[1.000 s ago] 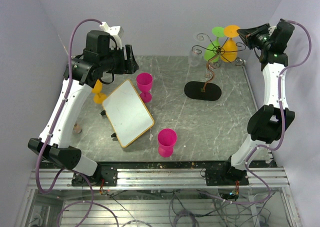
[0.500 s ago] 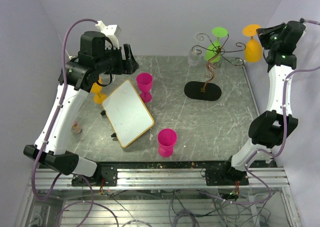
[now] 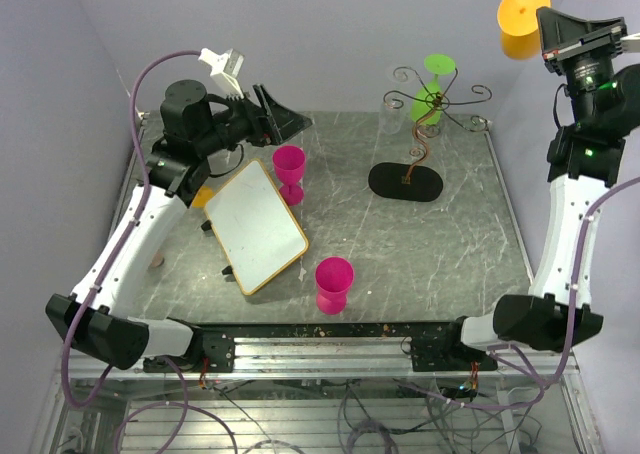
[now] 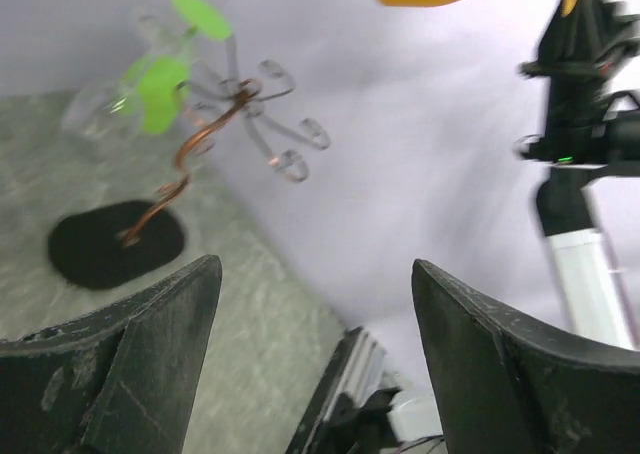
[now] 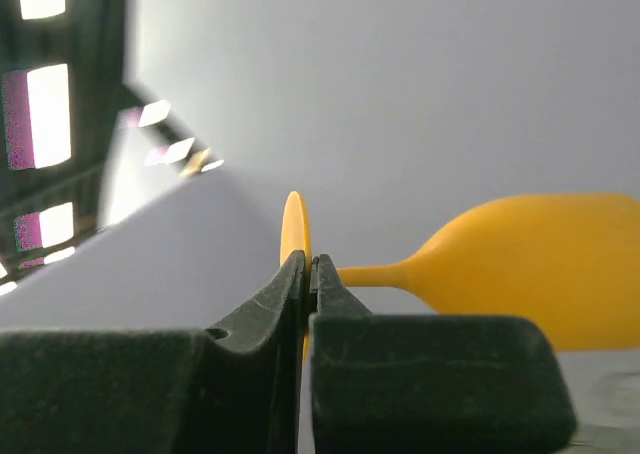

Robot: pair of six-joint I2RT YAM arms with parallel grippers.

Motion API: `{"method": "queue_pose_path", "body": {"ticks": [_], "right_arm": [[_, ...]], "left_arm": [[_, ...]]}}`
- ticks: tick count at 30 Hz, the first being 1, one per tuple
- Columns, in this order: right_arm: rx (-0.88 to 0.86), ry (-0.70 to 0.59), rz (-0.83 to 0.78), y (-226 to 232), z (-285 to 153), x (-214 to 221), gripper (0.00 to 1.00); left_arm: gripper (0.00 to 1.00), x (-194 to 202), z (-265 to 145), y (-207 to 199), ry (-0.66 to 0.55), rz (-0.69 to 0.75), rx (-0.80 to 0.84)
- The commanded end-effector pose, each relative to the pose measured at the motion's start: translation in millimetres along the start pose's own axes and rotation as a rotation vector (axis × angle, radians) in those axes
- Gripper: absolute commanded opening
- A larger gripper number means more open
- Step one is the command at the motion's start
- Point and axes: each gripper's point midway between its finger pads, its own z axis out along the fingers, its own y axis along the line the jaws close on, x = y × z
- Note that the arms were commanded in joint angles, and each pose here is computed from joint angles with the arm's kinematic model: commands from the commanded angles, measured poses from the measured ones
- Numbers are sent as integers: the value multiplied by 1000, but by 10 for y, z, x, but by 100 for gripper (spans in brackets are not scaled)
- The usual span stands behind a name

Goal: Take the wine glass off the wine glass rack

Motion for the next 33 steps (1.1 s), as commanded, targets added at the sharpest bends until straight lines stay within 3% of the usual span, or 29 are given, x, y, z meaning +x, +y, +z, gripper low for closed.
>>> {"method": "queue_pose_path", "body": {"ticks": [1,6,10,16,25,27,30,33], "right_arm": [[-315,194,394,753,-69,417,0],[-474,296,623,1413,-170,806,0],[-525,370,759,1672,-251,1004,0],[-460,465,910,1565,-298,1297,0],[-419,501,988,1412,-336,1560,0],[-421,499,974,1410,-331,1583,0],[-388,468,900,1321,-308,1645,0],[-280,417,739,1098,-262,1710,26]], "left_arm": [[88,-401,-3,-744,-135,-36,375],[86,-493,50,-799,-197,-155,543],[89,-475,43,-683,-246,-228,594],[86,-510,-97,-671,-312,-218,621],[73,-487,-177,-873,-268,-191,694],[63,-482,-190,-948,-249,-194,725],[36,-477,-209,-991,-231,-215,743],[9,-455,-211,-970,-226,-224,716]]}}
